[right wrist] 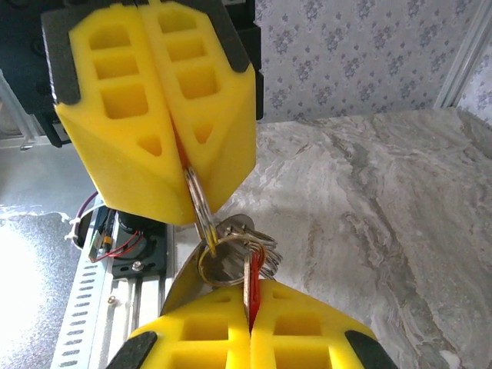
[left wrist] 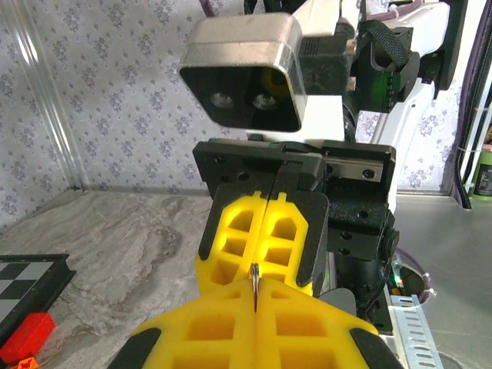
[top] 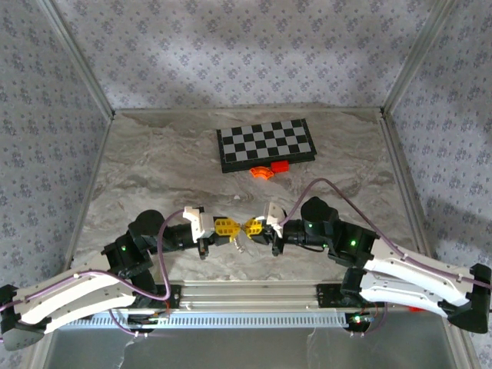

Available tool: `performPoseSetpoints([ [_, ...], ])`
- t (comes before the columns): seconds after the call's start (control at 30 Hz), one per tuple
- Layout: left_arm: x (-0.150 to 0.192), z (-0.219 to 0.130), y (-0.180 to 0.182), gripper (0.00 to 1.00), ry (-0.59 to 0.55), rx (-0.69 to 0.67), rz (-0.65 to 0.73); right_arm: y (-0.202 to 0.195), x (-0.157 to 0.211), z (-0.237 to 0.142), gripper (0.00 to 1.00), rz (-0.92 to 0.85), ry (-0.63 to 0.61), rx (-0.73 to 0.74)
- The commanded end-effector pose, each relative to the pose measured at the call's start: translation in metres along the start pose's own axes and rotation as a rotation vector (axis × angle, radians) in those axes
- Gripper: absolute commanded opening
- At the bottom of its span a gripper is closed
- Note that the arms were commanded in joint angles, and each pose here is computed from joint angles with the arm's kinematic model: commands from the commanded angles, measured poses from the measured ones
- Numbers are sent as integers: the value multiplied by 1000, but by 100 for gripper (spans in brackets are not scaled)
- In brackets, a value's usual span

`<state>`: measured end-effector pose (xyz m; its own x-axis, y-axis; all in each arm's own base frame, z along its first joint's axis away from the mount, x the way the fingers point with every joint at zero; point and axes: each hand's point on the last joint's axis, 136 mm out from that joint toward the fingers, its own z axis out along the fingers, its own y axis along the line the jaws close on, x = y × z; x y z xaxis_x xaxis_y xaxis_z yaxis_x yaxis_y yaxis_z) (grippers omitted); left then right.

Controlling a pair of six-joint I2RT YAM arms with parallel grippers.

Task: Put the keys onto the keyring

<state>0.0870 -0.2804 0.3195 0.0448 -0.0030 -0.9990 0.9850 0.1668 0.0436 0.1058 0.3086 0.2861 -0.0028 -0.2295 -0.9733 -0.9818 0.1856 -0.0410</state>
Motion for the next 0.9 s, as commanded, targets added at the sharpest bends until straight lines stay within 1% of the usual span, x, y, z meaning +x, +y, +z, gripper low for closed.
performPoseSetpoints([
  [0.0,-15,-4,2,0,-42,-14,21,-5,-5,-6,0,-34,-12,30],
  [0.43,2,8,8,0,45,-32,24,-10,-8,-9,0,-79,14,71],
  [0.7,4,6,12,0,67,-54,28,-13,-10,-14,0,-99,30,90],
  [0.87,13,3,15,0,109,-71,27,-18,-10,-21,0,-122,55,126],
])
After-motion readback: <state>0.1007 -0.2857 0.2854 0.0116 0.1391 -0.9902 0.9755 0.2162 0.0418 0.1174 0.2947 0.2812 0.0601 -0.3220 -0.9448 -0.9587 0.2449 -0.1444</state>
